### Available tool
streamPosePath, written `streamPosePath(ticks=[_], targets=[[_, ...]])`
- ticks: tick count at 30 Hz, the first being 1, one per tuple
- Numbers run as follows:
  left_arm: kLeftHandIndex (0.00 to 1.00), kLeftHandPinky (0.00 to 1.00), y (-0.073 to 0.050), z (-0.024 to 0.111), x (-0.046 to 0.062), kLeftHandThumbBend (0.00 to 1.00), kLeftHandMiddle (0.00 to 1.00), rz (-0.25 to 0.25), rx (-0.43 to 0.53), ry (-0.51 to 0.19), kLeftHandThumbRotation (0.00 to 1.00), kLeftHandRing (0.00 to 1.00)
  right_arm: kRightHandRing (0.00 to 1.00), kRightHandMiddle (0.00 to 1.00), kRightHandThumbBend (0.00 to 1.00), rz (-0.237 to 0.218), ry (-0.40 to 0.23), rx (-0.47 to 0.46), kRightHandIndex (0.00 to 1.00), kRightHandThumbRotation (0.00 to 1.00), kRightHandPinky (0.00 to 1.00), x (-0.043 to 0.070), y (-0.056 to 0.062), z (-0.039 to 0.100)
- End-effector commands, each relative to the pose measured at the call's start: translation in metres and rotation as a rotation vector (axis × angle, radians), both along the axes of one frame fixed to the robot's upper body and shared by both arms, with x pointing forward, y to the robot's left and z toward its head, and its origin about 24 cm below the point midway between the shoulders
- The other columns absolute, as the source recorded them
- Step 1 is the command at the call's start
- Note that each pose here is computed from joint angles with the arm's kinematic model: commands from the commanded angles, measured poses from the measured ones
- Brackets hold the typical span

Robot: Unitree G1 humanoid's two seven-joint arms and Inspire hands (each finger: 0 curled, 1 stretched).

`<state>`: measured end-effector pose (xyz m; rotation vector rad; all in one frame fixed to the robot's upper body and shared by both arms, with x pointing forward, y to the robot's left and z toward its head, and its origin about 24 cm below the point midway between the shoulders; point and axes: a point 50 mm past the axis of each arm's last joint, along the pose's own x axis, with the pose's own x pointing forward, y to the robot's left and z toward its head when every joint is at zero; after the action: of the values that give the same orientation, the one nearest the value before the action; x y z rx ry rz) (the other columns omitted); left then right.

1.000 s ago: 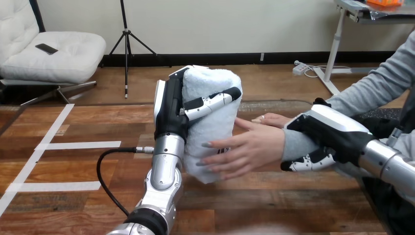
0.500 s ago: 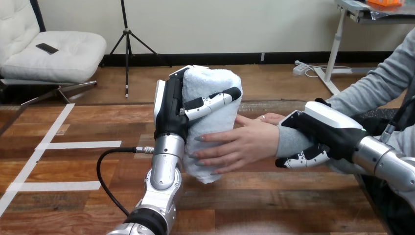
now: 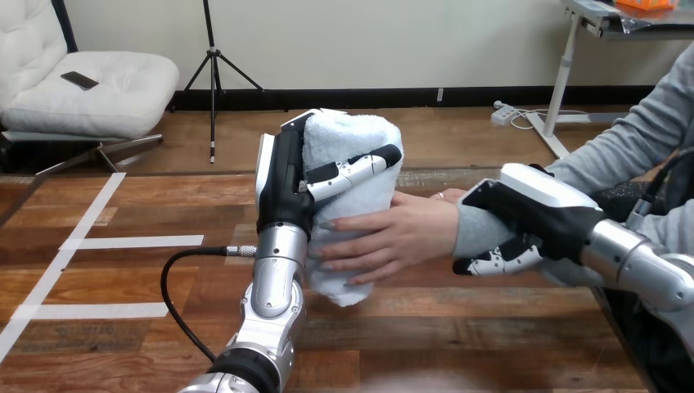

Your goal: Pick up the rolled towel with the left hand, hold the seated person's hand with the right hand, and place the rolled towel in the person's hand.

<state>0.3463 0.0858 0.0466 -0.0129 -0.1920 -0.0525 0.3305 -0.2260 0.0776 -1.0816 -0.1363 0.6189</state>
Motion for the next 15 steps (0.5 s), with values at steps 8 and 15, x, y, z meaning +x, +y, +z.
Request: streamPosePath(ticks=[8, 15], targets=[[0.42, 0.36, -0.0190, 0.0523, 0.0207, 0.69, 0.42, -0.039, -0.034, -0.162, 0.00, 0.39, 0.26, 0.32, 0.52, 0.066, -0.196, 0.042, 0.34, 0.05, 0.22, 0.0253, 0.0204, 0.0600], [0.42, 0.37, -0.0223, 0.0514, 0.0196, 0.69, 0.42, -0.038, -0.050, -0.157, 0.00, 0.39, 0.26, 0.32, 0.52, 0.069, -0.203, 0.039, 0.35, 0.06, 0.22, 0.0258, 0.0212, 0.0607]])
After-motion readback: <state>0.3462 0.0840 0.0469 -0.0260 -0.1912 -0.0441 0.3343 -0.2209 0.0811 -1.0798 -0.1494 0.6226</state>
